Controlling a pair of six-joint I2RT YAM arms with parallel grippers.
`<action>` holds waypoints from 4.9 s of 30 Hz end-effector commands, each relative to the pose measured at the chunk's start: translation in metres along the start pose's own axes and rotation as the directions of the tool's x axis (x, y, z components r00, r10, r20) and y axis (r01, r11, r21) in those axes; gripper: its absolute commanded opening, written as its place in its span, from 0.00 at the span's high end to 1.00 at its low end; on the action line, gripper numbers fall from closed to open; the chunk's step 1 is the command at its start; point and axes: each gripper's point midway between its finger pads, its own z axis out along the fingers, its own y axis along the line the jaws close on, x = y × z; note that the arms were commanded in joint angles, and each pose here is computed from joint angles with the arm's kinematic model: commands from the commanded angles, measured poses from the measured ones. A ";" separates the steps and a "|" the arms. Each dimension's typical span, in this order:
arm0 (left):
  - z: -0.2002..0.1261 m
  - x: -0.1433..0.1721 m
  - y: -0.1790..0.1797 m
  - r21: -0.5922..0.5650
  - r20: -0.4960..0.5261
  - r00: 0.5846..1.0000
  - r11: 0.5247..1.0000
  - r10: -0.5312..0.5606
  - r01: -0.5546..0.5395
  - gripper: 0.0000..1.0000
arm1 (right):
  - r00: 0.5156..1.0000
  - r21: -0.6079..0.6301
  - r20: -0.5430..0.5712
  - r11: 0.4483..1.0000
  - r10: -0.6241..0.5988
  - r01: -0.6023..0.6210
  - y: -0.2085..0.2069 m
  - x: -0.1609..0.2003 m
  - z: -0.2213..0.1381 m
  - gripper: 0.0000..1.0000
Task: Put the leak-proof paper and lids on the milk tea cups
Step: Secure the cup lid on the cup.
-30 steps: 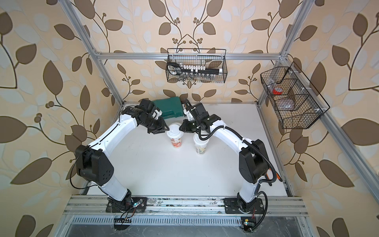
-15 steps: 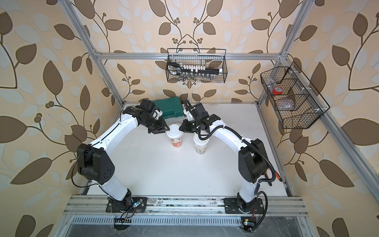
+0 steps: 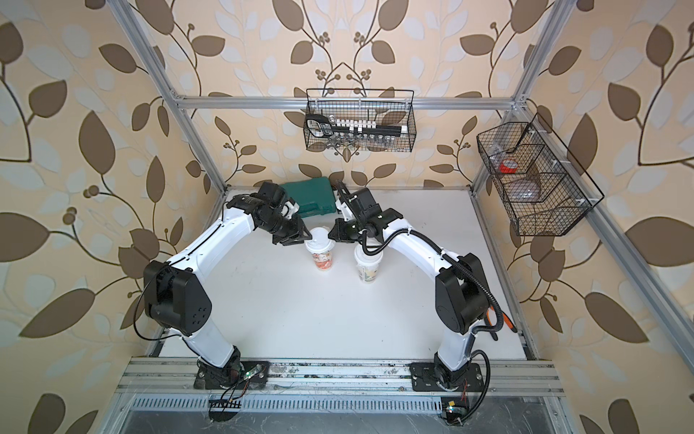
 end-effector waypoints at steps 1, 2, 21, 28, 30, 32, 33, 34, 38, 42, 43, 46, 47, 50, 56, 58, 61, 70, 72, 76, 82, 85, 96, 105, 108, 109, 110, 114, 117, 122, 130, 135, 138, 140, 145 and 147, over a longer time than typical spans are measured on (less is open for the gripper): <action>0.010 0.010 0.020 -0.080 -0.057 0.998 0.997 -0.023 0.018 0.66 | 0.998 0.067 -0.064 0.998 0.015 -0.010 -0.018 0.015 0.013 0.85; 0.010 0.010 0.021 -0.082 -0.057 0.998 0.997 -0.021 0.017 0.66 | 0.998 0.062 -0.063 0.998 0.012 -0.008 -0.017 0.014 0.012 0.85; 0.015 0.012 0.020 -0.115 -0.072 0.997 0.993 0.003 -0.011 0.66 | 0.997 0.013 0.050 0.998 -0.060 0.060 0.008 -0.029 0.007 0.70; 0.015 0.011 0.020 -0.116 -0.073 0.997 0.993 0.003 -0.012 0.65 | 0.998 0.009 0.032 0.998 -0.060 0.059 0.005 -0.033 0.020 0.71; 0.016 0.011 0.020 -0.115 -0.074 0.997 0.993 0.003 -0.012 0.66 | 0.998 0.013 0.019 0.998 -0.054 0.054 0.002 -0.031 0.023 0.74; 0.016 0.011 0.020 -0.116 -0.074 0.997 0.993 0.003 -0.012 0.66 | 0.999 0.025 -0.003 0.999 -0.045 0.045 -0.004 -0.026 0.027 0.76; 0.016 0.011 0.020 -0.116 -0.074 0.997 0.993 0.003 -0.012 0.66 | 0.999 0.030 -0.011 0.999 -0.039 0.039 -0.007 -0.024 0.029 0.78; 0.016 0.011 0.020 -0.116 -0.074 0.997 0.993 0.003 -0.012 0.66 | 0.999 0.035 -0.015 0.999 -0.035 0.035 -0.009 -0.023 0.029 0.80; 0.016 0.010 0.020 -0.116 -0.074 0.997 0.993 0.004 -0.013 0.66 | 0.999 0.053 -0.036 0.998 -0.017 0.019 -0.019 -0.012 0.032 0.82; 0.018 0.011 0.022 -0.121 -0.079 0.997 0.993 0.001 -0.010 0.66 | 0.998 0.066 -0.068 0.998 -0.001 0.005 -0.029 0.001 0.038 0.83; 0.018 0.011 0.022 -0.119 -0.077 0.997 0.993 0.002 -0.011 0.66 | 0.997 0.069 -0.075 0.998 0.002 0.003 -0.032 0.005 0.039 0.84; 0.018 0.012 0.022 -0.121 -0.080 0.997 0.993 0.001 -0.010 0.66 | 0.996 0.079 -0.091 0.997 0.013 -0.005 -0.038 0.013 0.042 0.84; 0.018 0.012 0.022 -0.121 -0.080 0.997 0.993 0.001 -0.010 0.66 | 0.995 0.084 -0.095 0.996 0.017 -0.009 -0.040 0.015 0.043 0.84; 0.019 0.012 0.023 -0.123 -0.083 0.997 0.992 -0.001 -0.009 0.66 | 0.994 0.097 -0.104 0.995 0.024 -0.014 -0.045 0.020 0.044 0.84; 0.019 0.013 0.024 -0.127 -0.085 0.996 0.992 -0.002 -0.009 0.66 | 0.991 0.114 -0.130 0.993 0.037 -0.022 -0.051 0.030 0.046 0.85; 0.019 0.013 0.025 -0.129 -0.086 0.996 0.992 -0.002 -0.010 0.66 | 0.990 0.118 -0.136 0.993 0.041 -0.025 -0.053 0.032 0.046 0.85; 0.019 0.014 0.025 -0.130 -0.087 0.996 0.991 -0.003 -0.008 0.66 | 0.990 0.123 -0.137 0.992 0.040 -0.023 -0.053 0.032 0.046 0.85; 0.018 0.013 0.024 -0.130 -0.087 0.996 0.992 -0.001 -0.011 0.66 | 0.999 0.052 -0.029 0.998 -0.040 0.041 -0.015 -0.008 0.018 0.75; 0.019 0.014 0.025 -0.132 -0.090 0.996 0.991 -0.003 -0.009 0.65 | 0.998 0.040 0.006 0.997 -0.059 0.059 -0.004 -0.019 0.007 0.69; 0.019 0.014 0.025 -0.133 -0.089 0.996 0.991 -0.003 -0.009 0.66 | 0.997 0.025 0.030 0.997 -0.073 0.072 0.007 -0.026 -0.005 0.68; 0.019 0.014 0.025 -0.132 -0.088 0.996 0.991 -0.001 -0.010 0.66 | 0.998 0.015 0.017 0.998 -0.056 0.056 0.004 -0.015 -0.007 0.68; 0.019 0.014 0.026 -0.135 -0.090 0.996 0.991 -0.004 -0.008 0.66 | 0.998 0.002 0.029 0.998 -0.055 0.055 0.008 -0.014 -0.013 0.67; 0.020 0.014 0.027 -0.136 -0.090 0.996 0.991 -0.004 -0.008 0.66 | 0.998 0.002 -0.056 1.000 -0.023 0.023 -0.008 0.009 0.006 0.80; 0.020 0.015 0.028 -0.137 -0.090 0.996 0.991 -0.004 -0.008 0.66 | 0.991 0.064 -0.134 0.998 0.000 0.009 -0.030 0.031 0.018 0.87; 0.019 0.016 0.028 -0.138 -0.089 0.996 0.990 -0.004 -0.008 0.66 | 0.989 0.082 -0.149 0.997 0.005 0.007 -0.035 0.035 0.021 0.87; 0.020 0.016 0.028 -0.139 -0.090 0.996 0.990 -0.005 -0.008 0.66 | 0.988 0.087 -0.154 0.996 0.005 0.008 -0.036 0.036 0.021 0.87; 0.020 0.017 0.028 -0.139 -0.091 0.996 0.990 -0.005 -0.007 0.66 | 0.988 0.093 -0.155 0.996 0.005 0.009 -0.037 0.037 0.021 0.87; 0.021 0.016 0.029 -0.140 -0.091 0.996 0.990 -0.007 -0.006 0.66 | 0.989 0.087 -0.145 0.996 -0.006 0.018 -0.033 0.032 0.018 0.86; 0.020 0.016 0.028 -0.139 -0.088 0.996 0.990 -0.006 -0.007 0.66 | 0.996 0.061 -0.092 0.998 -0.020 0.026 -0.017 0.015 0.007 0.82; 0.020 0.016 0.028 -0.141 -0.089 0.996 0.990 -0.005 -0.008 0.66 | 0.999 0.059 -0.023 0.998 -0.027 0.028 0.003 -0.010 -0.015 0.81; 0.021 0.015 0.027 -0.134 -0.086 0.996 0.991 -0.004 -0.008 0.66 | 0.996 0.098 -0.089 0.995 0.023 -0.014 -0.007 0.004 -0.007 1.00; 0.021 0.015 0.025 -0.130 -0.087 0.996 0.991 0.000 -0.012 0.66 | 0.993 0.111 -0.116 0.994 0.035 -0.022 -0.010 0.012 0.001 0.99; 0.021 0.015 0.025 -0.129 -0.086 0.996 0.992 0.002 -0.013 0.66 | 0.991 0.113 -0.128 0.993 0.042 -0.027 -0.011 0.015 0.005 0.99; 0.021 0.015 0.025 -0.129 -0.085 0.996 0.992 0.003 -0.014 0.66 | 0.991 0.115 -0.129 0.993 0.042 -0.027 -0.012 0.016 0.006 0.99; 0.023 0.015 0.025 -0.126 -0.088 0.996 0.992 0.000 -0.011 0.66 | 0.989 0.118 -0.143 0.993 0.043 -0.026 -0.014 0.018 0.012 0.98; 0.024 0.016 0.026 -0.124 -0.091 0.996 0.992 -0.002 -0.009 0.66 | 0.987 0.126 -0.155 0.992 0.042 -0.022 -0.016 0.022 0.015 0.98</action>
